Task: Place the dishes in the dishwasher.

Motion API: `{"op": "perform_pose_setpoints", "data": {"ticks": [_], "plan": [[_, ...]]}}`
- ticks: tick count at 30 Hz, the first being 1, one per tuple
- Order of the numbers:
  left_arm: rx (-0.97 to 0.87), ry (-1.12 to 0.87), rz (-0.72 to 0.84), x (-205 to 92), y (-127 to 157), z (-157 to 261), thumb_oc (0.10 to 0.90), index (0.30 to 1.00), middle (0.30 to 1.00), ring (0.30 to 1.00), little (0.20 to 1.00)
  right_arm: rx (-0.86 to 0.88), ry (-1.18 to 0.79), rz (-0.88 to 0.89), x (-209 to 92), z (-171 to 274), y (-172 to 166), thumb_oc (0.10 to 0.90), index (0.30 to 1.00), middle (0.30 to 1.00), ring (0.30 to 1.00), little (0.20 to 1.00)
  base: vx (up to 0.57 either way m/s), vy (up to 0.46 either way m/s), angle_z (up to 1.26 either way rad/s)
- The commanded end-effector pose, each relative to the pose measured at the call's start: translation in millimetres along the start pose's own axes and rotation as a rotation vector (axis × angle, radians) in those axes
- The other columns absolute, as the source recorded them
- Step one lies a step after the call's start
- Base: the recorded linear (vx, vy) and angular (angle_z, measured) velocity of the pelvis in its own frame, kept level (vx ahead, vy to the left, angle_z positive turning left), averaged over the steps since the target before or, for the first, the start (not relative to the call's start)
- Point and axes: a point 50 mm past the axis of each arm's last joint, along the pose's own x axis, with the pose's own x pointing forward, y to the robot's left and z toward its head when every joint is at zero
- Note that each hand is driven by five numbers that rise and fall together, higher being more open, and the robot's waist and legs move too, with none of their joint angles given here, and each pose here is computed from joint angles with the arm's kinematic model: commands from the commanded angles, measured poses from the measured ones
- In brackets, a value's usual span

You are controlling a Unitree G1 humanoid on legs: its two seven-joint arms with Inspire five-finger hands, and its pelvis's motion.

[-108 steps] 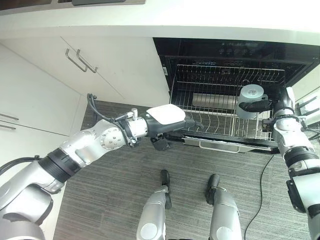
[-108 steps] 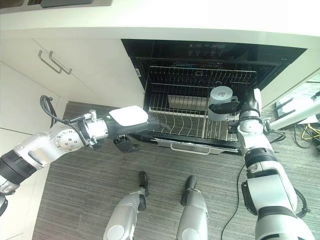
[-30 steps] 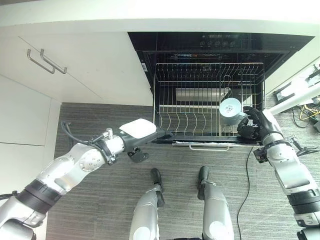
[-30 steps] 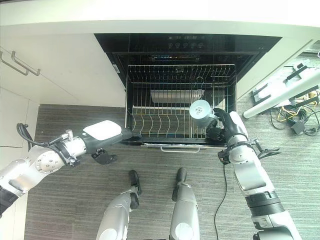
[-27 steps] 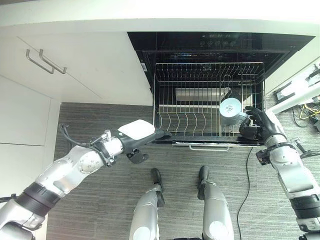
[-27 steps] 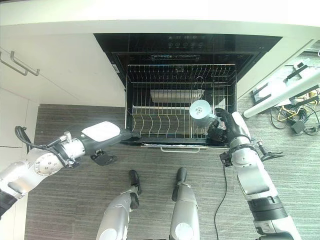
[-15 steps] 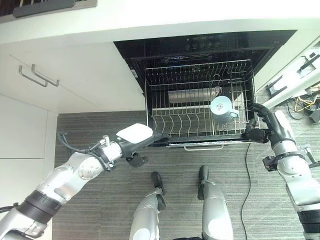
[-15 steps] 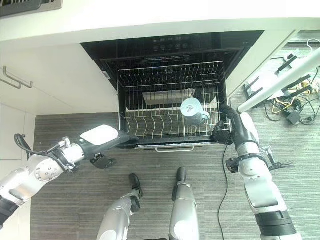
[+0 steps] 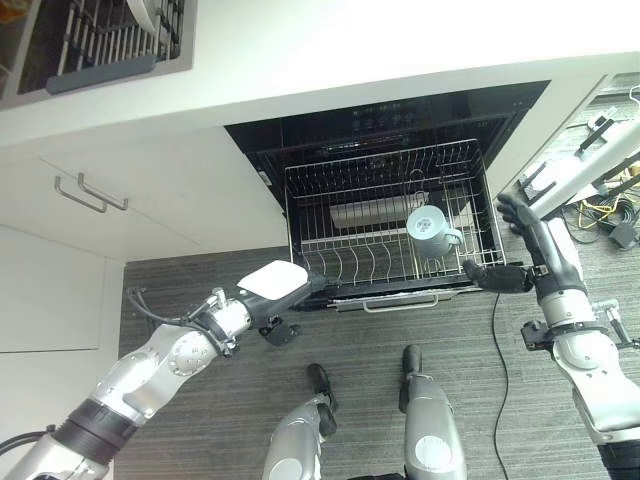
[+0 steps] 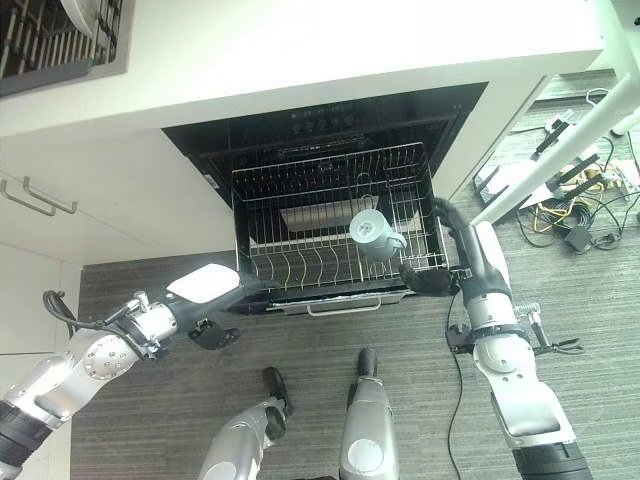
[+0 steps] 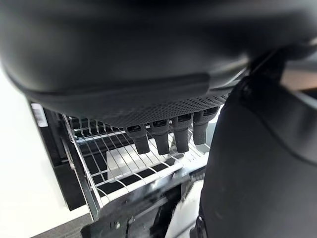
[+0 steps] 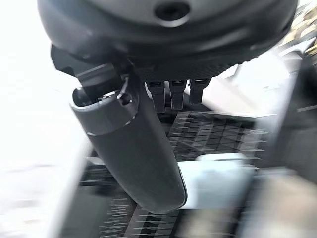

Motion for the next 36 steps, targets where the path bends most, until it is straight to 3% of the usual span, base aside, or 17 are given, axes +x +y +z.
{"op": "perform_pose_setpoints", "data": {"ticks": [1, 6, 10, 16, 21, 29, 34, 36], "plan": [[-0.053, -0.031, 0.129, 3.6, -1.0, 10.4, 0.800, 0.900, 0.900, 0.900, 0.900, 0.207, -0.525, -0.028, 4.6, 77.1, -1.8, 0.800, 0.900, 0.900, 0.900, 0.900, 0.05, 0.189, -0.09], [-0.190, 0.019, 0.208, 12.5, -7.5, 10.2, 0.800, 0.900, 0.900, 0.900, 0.900, 0.469, -0.642, -0.092, -3.2, 85.3, -3.2, 0.800, 0.900, 0.900, 0.900, 0.900, 0.03, 0.223, 0.05], [-0.358, 0.045, 0.340, 2.7, -3.9, 5.5, 0.800, 0.900, 0.900, 0.900, 0.900, 0.501, -0.523, -0.053, -13.1, 65.0, 3.3, 0.800, 0.900, 0.900, 0.900, 0.900, -0.03, 0.195, 0.17], [-0.852, 0.104, 0.658, -24.9, -16.1, -13.1, 0.800, 0.900, 0.900, 0.900, 0.900, 0.631, -0.525, -0.057, -27.0, 48.9, 1.3, 0.800, 0.900, 0.900, 0.900, 0.900, 0.00, 0.023, 0.24], [-0.979, 0.218, 0.787, -47.5, -32.8, -32.4, 0.800, 0.900, 0.900, 0.900, 0.900, 0.655, -0.421, -0.072, -32.6, 26.4, -1.5, 0.800, 0.900, 0.900, 0.900, 0.900, 0.01, -0.075, 0.21], [-1.010, 0.437, 0.877, -76.3, -60.1, -59.8, 0.800, 0.900, 0.900, 0.900, 0.900, 0.586, -0.309, -0.022, -42.4, 5.1, 1.0, 0.800, 0.900, 0.900, 0.900, 0.900, 0.04, 0.199, 0.13], [-1.130, 0.506, 0.829, -75.0, -86.1, -67.4, 0.800, 0.900, 0.900, 0.900, 0.900, 0.560, -0.276, -0.038, -41.5, 1.1, 1.4, 0.800, 0.900, 0.900, 0.900, 0.900, 0.16, 0.424, 0.02], [-1.302, 0.556, 0.666, -61.8, -123.1, -65.6, 0.800, 0.900, 0.900, 0.900, 0.900, 0.538, -0.262, -0.112, -41.2, -2.6, -7.5, 0.800, 0.900, 0.900, 0.900, 0.900, 0.24, 0.588, -0.01]]}}
